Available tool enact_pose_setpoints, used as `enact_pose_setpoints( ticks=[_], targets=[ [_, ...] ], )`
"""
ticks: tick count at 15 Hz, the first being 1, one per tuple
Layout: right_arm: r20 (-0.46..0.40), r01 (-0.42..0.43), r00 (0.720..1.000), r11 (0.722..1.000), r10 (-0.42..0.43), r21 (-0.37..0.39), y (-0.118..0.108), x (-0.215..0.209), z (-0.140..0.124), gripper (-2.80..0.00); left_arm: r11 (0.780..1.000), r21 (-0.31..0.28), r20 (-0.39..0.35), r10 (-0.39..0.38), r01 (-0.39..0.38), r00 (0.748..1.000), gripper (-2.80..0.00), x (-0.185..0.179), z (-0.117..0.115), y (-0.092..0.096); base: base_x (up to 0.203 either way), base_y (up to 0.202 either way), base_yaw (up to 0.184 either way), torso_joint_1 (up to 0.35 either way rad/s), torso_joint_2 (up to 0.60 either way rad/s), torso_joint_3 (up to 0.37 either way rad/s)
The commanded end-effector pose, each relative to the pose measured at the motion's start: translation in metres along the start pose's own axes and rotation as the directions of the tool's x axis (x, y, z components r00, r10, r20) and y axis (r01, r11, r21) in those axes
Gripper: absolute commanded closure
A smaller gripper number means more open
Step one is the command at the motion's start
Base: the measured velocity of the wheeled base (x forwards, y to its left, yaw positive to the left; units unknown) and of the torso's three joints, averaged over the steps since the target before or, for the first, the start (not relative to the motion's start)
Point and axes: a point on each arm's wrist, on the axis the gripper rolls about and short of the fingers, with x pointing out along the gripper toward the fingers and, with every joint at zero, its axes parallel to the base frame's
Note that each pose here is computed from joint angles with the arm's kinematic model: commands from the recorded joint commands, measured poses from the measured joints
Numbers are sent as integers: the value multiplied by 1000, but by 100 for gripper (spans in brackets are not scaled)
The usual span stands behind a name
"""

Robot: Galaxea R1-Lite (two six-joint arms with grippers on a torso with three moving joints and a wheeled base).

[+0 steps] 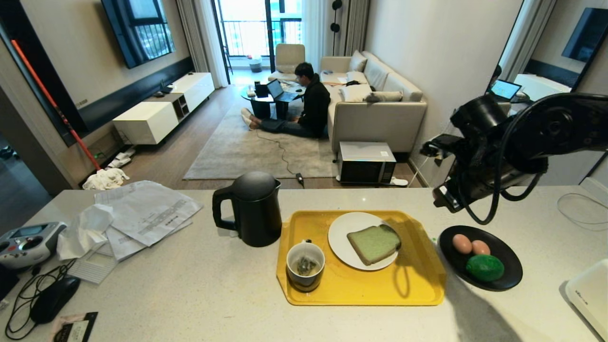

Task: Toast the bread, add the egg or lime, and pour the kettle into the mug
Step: Put the egg in the bowl

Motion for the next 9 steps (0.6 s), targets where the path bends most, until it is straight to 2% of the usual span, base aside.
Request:
enact_pose_setpoints(
  ticks=[1,5,9],
  targets=[
    [-53,-16,999,998,12,-59,18,30,3,0,1000,-1,0,1,-1,1000,0,0,0,0,0,0,0,0,0,0],
    [-64,5,998,993,-13,-115,49,69,11,0,1000,-1,1,1,-1,1000,0,0,0,0,0,0,0,0,0,0],
    [-72,19,997,991,-29,-133,62,93,17,0,1000,-1,0,1,-1,1000,0,0,0,0,0,0,0,0,0,0]
  ],
)
